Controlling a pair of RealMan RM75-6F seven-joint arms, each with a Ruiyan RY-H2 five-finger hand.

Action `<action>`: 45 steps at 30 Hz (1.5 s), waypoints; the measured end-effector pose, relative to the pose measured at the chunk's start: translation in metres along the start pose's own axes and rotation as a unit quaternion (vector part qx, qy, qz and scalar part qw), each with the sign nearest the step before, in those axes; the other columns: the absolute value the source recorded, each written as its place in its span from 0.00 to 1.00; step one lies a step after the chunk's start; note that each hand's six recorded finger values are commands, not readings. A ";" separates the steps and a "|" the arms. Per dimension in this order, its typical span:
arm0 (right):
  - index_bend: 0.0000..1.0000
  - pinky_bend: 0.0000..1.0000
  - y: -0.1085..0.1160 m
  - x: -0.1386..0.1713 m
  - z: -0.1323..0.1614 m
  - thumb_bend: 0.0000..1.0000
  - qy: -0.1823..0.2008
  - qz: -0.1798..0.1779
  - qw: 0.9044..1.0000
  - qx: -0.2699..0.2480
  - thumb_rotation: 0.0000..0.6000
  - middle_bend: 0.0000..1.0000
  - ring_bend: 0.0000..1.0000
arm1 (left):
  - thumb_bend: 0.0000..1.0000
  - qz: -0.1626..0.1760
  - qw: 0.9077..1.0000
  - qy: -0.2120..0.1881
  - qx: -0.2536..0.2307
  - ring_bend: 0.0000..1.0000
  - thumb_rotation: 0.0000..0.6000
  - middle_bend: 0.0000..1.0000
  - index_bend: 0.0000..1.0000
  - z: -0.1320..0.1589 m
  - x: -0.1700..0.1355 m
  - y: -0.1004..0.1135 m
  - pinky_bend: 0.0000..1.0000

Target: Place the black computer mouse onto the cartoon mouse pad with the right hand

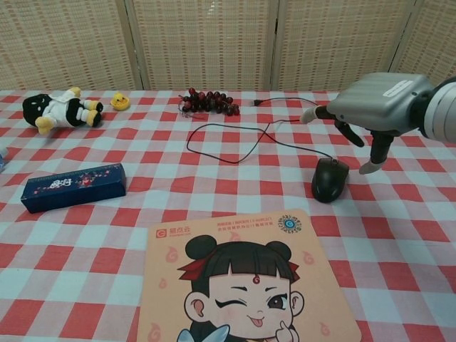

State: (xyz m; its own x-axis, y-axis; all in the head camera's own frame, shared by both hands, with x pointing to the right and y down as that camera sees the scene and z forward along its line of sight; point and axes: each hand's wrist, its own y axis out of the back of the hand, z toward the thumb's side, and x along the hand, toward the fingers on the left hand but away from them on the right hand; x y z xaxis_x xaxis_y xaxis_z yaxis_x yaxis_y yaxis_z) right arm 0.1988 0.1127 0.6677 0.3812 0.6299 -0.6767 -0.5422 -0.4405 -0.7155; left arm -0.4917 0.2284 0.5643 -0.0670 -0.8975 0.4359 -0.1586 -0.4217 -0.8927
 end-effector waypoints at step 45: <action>0.26 1.00 -0.056 -0.042 0.009 0.00 0.079 -0.006 0.997 0.024 1.00 1.00 1.00 | 0.23 -0.002 1.000 0.004 -0.002 0.47 1.00 0.43 0.37 -0.002 -0.001 0.000 0.65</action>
State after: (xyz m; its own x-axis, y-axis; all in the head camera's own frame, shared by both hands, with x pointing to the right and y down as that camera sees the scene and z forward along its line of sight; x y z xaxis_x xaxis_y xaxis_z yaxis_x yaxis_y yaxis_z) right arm 0.2064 0.1166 0.7377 0.4995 0.5241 -0.6898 -0.5702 -0.4005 -0.7173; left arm -0.4937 0.2291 0.5641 -0.0751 -0.8950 0.4397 -0.1622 -0.4241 -0.8910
